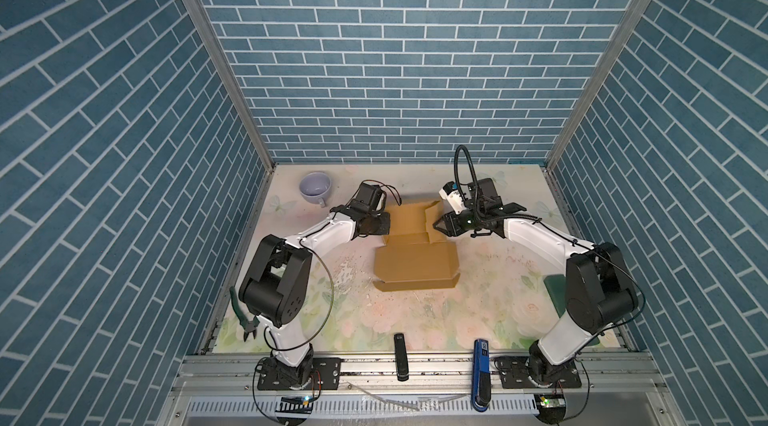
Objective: Fold the paper box
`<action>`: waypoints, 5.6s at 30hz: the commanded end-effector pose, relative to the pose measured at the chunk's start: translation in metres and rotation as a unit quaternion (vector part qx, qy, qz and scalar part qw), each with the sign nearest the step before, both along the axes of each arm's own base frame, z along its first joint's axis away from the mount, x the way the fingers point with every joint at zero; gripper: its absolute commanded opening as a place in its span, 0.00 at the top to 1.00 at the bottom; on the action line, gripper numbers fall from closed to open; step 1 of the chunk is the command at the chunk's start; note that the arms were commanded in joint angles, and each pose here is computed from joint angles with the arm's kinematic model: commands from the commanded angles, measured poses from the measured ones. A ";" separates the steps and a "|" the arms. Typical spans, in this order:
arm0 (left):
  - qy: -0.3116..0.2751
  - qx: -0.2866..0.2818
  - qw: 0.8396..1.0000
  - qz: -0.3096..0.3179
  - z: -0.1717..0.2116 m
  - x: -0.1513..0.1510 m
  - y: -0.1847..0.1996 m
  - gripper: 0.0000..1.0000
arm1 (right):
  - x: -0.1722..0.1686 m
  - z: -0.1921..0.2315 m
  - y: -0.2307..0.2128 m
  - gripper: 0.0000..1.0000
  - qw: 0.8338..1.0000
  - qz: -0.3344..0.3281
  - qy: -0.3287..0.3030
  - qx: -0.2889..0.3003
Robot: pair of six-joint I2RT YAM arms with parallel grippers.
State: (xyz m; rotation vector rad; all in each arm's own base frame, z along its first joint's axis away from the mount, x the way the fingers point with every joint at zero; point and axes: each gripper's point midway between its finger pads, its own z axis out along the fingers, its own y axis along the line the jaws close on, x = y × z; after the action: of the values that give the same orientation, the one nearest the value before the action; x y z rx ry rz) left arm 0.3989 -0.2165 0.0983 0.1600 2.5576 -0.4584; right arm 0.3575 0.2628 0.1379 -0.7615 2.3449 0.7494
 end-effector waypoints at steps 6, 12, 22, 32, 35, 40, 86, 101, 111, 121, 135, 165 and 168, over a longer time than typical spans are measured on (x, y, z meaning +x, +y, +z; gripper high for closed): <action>0.006 -0.048 0.998 -0.048 0.017 -0.007 -0.030 0.96 | 0.013 0.008 -0.003 0.50 0.998 -0.024 -0.051 -0.028; 0.008 -0.040 0.999 -0.031 0.013 -0.007 -0.024 0.96 | 0.016 0.012 -0.008 0.46 0.996 -0.074 -0.055 -0.009; 0.010 -0.015 1.000 -0.003 0.007 -0.005 -0.013 0.95 | 0.020 0.010 -0.015 0.44 0.987 -0.149 -0.061 -0.007; 0.008 0.003 1.000 0.010 0.005 -0.003 -0.006 0.95 | 0.017 -0.001 -0.011 0.43 0.986 -0.156 -0.063 -0.017; 0.005 0.009 1.000 0.013 0.005 -0.003 -0.003 0.95 | 0.020 -0.002 -0.014 0.44 0.983 -0.169 -0.069 -0.018; -0.001 0.010 1.000 0.014 0.007 -0.004 0.000 0.95 | 0.022 -0.009 -0.025 0.61 0.978 -0.194 -0.075 -0.033; 0.003 0.006 1.000 0.005 0.003 -0.007 -0.004 0.95 | 0.053 0.002 -0.011 0.67 0.975 -0.177 -0.123 -0.045; 0.007 0.010 1.000 0.006 0.002 -0.009 -0.003 0.95 | 0.059 0.015 0.012 0.63 0.979 -0.153 -0.134 -0.008; 0.009 0.006 1.000 -0.005 0.002 -0.010 -0.007 0.95 | 0.062 0.022 0.023 0.58 0.980 -0.127 -0.150 0.006; 0.011 0.005 1.000 -0.014 0.003 -0.012 -0.008 0.95 | 0.068 0.017 0.026 0.68 0.981 -0.125 -0.151 0.000; 0.017 0.012 0.999 -0.044 -0.005 -0.011 -0.015 0.95 | 0.057 0.018 0.041 0.59 0.985 -0.075 -0.152 0.036; 0.024 0.023 0.996 -0.084 -0.010 -0.011 -0.021 0.95 | 0.103 -0.004 0.018 0.53 0.980 -0.140 -0.140 0.035; 0.025 0.022 0.996 -0.085 -0.010 -0.011 -0.021 0.95 | 0.106 -0.008 0.017 0.53 0.980 -0.141 -0.135 0.030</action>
State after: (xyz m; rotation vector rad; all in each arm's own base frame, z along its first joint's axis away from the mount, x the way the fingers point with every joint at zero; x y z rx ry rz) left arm 0.4002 -0.2166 0.0857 0.2509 2.6057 -0.3817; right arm 0.4454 0.2741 0.1111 -0.4934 2.1672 0.5385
